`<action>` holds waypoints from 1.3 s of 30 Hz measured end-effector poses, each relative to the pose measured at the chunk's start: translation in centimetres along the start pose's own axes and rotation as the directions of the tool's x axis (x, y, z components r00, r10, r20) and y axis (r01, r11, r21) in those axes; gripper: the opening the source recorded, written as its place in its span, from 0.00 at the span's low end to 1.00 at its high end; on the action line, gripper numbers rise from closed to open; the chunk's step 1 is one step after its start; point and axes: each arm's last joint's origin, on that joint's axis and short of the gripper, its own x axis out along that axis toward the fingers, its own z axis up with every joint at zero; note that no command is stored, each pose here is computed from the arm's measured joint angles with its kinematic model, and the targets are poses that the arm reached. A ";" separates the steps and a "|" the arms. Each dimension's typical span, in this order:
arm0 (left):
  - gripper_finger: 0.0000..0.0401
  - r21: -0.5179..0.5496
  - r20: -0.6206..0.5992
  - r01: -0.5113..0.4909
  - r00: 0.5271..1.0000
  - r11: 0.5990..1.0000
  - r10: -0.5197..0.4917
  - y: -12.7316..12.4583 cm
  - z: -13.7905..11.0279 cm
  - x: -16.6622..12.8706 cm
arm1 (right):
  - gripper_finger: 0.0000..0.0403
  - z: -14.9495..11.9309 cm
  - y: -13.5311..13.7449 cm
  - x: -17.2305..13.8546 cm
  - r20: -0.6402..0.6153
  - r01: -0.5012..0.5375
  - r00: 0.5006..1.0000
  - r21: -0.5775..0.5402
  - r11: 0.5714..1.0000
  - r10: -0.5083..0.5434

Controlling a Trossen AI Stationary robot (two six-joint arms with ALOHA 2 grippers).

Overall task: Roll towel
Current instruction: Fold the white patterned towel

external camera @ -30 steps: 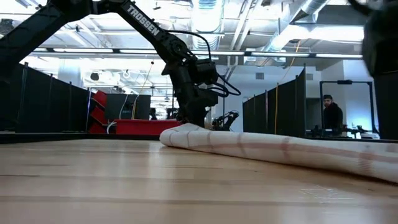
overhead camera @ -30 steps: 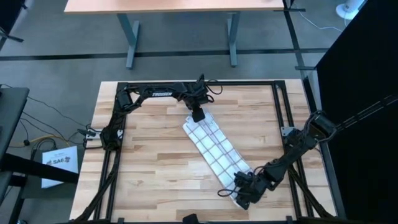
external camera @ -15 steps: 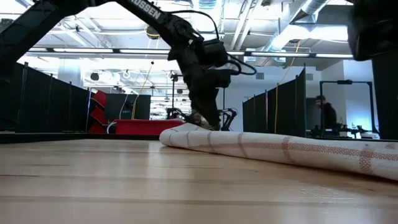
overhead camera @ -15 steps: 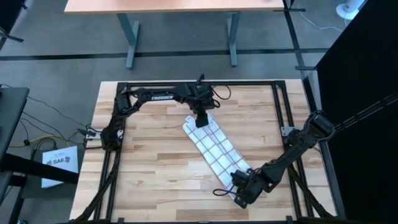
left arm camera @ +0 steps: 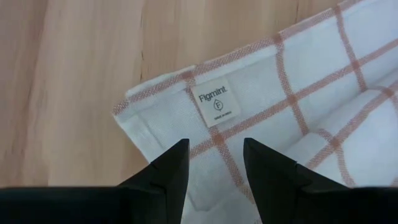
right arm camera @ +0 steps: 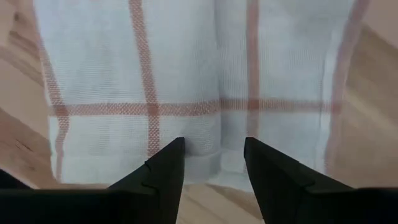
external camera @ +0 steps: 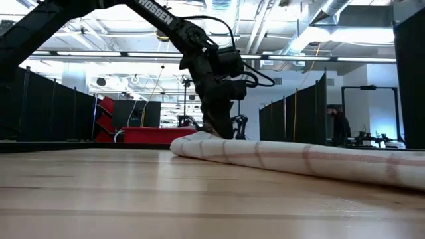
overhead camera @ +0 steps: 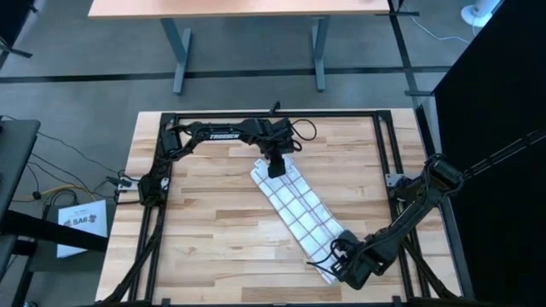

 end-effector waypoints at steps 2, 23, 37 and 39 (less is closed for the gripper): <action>0.34 0.001 0.002 0.000 1.000 1.000 0.000 0.0 0.0 0.0 | 0.41 -0.4 -0.2 0.0 0.000 0.002 1.000 0.024 1.000 -0.002; 0.34 -0.014 0.025 0.033 0.999 0.999 -0.033 0.1 0.2 0.8 | 0.41 -0.8 -0.7 2.1 -0.011 -0.146 0.989 0.112 0.983 0.148; 0.34 -0.013 -0.074 -0.073 0.995 0.997 0.072 -0.6 -0.4 3.8 | 0.41 -0.3 -0.4 2.2 0.001 -0.164 0.986 0.086 0.983 0.164; 0.34 -0.014 -0.080 -0.068 0.995 0.998 0.067 -0.6 -0.5 4.0 | 0.41 -0.2 -0.3 2.2 0.000 -0.170 0.985 0.085 0.982 0.170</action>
